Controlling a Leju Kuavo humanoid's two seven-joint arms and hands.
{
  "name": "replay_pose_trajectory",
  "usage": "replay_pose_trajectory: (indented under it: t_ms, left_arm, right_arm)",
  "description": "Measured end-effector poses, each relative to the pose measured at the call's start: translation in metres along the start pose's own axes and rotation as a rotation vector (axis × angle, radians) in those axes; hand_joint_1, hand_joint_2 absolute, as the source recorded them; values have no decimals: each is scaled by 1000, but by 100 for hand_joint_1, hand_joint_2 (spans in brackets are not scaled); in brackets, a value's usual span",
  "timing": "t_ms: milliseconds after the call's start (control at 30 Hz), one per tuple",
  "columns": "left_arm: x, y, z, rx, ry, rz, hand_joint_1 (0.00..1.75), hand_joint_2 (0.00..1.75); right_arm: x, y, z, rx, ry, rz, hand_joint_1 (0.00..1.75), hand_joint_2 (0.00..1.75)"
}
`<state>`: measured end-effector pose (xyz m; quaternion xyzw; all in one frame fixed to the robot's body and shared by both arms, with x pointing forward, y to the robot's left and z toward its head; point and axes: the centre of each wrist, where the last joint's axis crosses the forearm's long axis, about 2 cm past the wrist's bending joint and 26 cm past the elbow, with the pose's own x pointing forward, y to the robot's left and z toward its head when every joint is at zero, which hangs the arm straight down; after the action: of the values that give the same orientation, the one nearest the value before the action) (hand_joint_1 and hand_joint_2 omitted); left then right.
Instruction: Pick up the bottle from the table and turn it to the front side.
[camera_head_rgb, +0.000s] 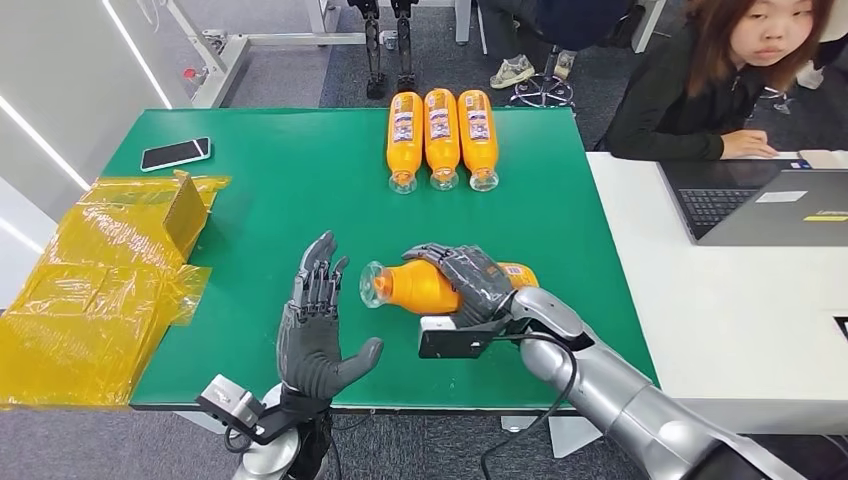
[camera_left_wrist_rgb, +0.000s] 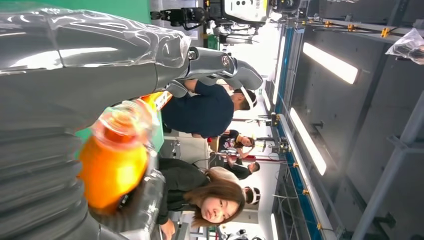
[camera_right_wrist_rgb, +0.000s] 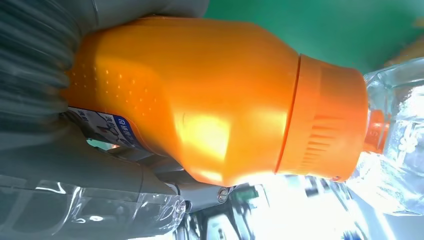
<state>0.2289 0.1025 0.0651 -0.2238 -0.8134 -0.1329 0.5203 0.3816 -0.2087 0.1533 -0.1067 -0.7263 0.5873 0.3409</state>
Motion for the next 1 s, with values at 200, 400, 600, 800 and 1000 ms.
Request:
replay_pose_trajectory:
  t_ms: [200, 400, 600, 800, 1000]
  left_arm:
    - [1, 2, -3, -27, -7, 8, 0, 175]
    - [2, 3, -7, -37, -15, 6, 0, 175]
    - [3, 1, -14, -55, -25, -7, 0, 175]
    - [4, 1, -24, -52, -39, -20, 0, 175]
    - [5, 2, -27, -67, -44, 12, 0, 175]
  right_arm:
    - [30, 9, 24, -108, -47, -17, 175, 175]
    - [48, 12, 41, -170, -66, -30, 175, 175]
    - [72, 29, 53, -179, -59, 5, 175, 175]
    - [90, 37, 49, -186, -72, -30, 175, 175]
    - [95, 42, 50, -198, -92, -71, 175, 175]
